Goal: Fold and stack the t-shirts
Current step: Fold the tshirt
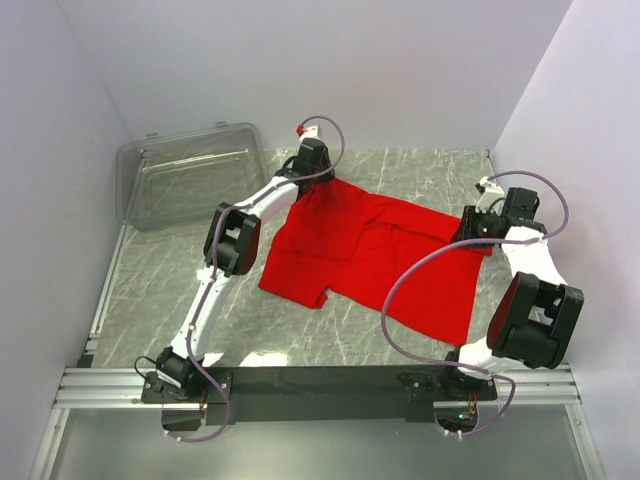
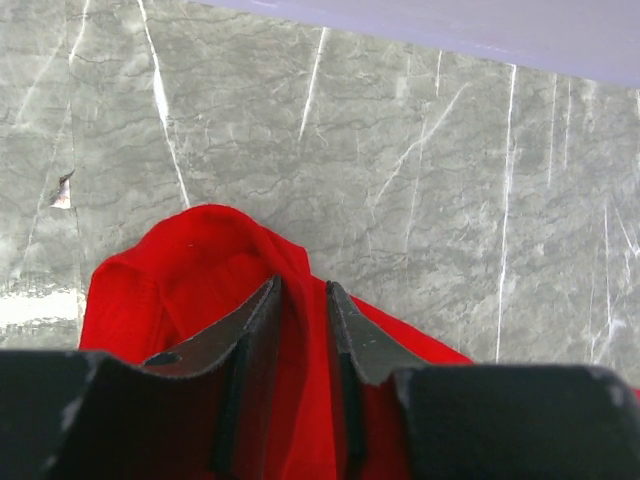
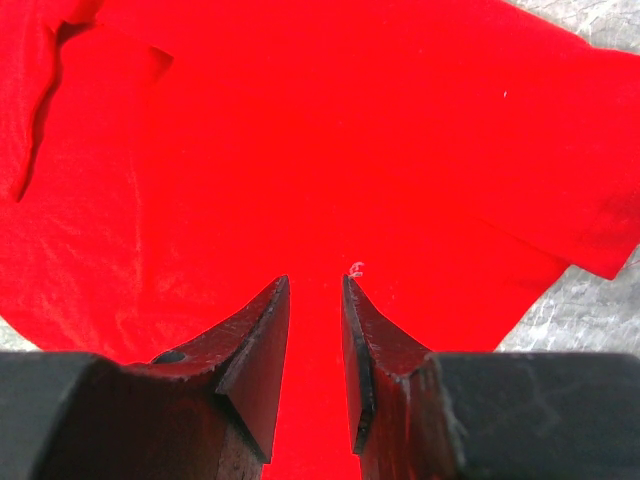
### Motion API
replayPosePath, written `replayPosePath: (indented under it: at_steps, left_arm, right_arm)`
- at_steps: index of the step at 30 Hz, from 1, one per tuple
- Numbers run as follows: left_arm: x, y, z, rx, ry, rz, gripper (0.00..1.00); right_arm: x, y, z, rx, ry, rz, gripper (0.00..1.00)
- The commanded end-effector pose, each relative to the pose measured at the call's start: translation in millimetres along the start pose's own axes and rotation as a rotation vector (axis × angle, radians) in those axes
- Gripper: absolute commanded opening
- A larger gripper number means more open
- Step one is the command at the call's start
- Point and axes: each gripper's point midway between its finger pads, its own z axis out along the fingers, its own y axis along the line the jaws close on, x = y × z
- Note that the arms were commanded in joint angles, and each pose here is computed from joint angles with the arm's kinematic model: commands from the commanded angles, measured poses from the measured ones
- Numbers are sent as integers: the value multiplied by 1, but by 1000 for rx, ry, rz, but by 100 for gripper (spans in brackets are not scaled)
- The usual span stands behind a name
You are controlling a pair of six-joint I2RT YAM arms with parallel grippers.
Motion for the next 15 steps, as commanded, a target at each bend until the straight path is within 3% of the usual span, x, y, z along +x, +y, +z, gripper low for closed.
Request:
replayPosePath:
  at_steps: [1, 10, 15]
  left_arm:
    - [-42, -39, -22, 90, -83, -10, 30]
    - [-28, -27, -17, 48, -53, -4, 32]
    - [-34, -33, -19, 67, -62, -8, 13]
  right_arm:
    - [-14, -1, -4, -5, -40, -21, 35]
    - [-15, -1, -5, -6, -43, -22, 35]
    - [-16, -2, -6, -5, -44, -21, 34]
